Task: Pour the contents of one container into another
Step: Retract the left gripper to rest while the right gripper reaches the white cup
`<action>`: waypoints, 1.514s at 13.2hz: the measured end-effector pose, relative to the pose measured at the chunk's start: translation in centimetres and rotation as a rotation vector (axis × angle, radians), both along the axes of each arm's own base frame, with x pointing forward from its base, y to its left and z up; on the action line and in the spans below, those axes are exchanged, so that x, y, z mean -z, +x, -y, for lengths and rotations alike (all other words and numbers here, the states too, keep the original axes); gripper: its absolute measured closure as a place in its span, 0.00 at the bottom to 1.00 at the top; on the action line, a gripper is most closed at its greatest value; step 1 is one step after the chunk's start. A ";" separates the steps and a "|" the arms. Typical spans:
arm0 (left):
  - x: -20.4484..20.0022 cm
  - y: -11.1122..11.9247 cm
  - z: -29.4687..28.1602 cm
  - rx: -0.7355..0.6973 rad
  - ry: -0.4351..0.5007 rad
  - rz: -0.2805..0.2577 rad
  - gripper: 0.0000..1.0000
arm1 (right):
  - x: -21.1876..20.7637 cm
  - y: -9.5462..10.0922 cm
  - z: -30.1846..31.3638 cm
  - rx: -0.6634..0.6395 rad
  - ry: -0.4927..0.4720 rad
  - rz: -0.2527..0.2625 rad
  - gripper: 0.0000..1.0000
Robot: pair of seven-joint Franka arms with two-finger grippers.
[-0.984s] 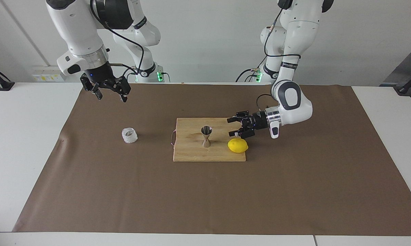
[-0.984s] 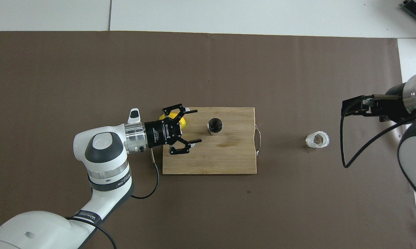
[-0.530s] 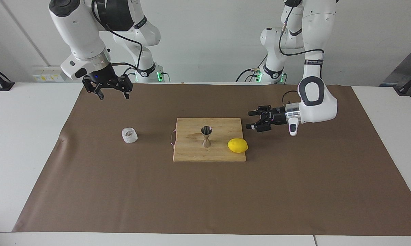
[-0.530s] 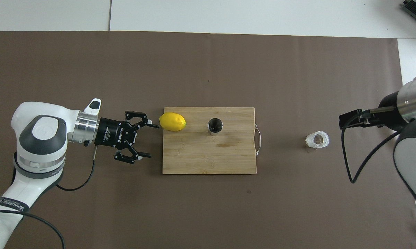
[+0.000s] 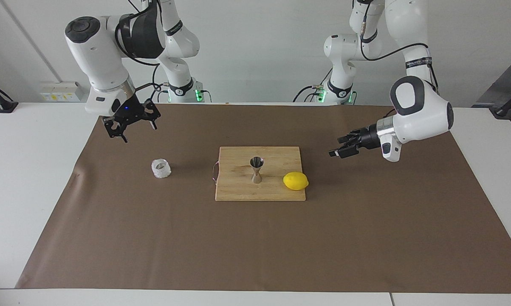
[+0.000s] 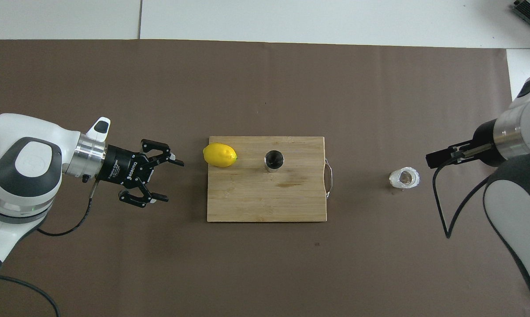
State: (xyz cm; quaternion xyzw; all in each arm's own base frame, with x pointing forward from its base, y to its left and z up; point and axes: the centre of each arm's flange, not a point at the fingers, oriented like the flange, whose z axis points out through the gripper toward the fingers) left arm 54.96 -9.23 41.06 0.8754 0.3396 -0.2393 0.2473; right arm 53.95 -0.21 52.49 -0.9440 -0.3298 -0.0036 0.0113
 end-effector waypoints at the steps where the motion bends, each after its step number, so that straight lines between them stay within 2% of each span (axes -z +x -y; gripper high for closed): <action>1: -1.0 0.5 -0.3 0.043 0.045 0.043 0.00 | 1.0 -0.1 1.0 -0.054 0.028 0.001 0.00; 3: -3.0 1.3 -0.5 0.163 0.150 0.136 0.00 | 3.4 -0.5 3.5 -0.168 0.100 0.011 0.00; 7: -6.9 2.3 -0.3 0.338 0.245 0.288 0.00 | 10.2 -1.8 8.2 -0.389 0.272 0.033 0.00; 10: -11.0 2.5 -1.5 0.511 0.346 0.424 0.00 | 13.8 -1.5 9.8 -0.565 0.296 0.068 0.00; 11: -12.3 2.0 -1.7 0.553 0.368 0.454 0.00 | 14.7 -1.6 9.9 -0.599 0.321 0.076 0.00; 13: -14.7 0.8 -1.7 0.626 0.390 0.493 0.00 | 16.8 -1.9 10.5 -0.676 0.387 0.119 0.00; 17: -17.4 -0.4 -1.9 0.793 0.375 0.599 0.00 | 19.9 -2.0 11.1 -0.787 0.448 0.158 0.00; 19: -18.4 -1.0 -1.7 0.809 0.374 0.612 0.00 | 21.9 -2.1 11.3 -0.817 0.491 0.172 0.00; 20: -18.6 -1.3 -1.7 0.815 0.369 0.602 0.00 | 23.4 -2.3 11.7 -0.820 0.524 0.187 0.00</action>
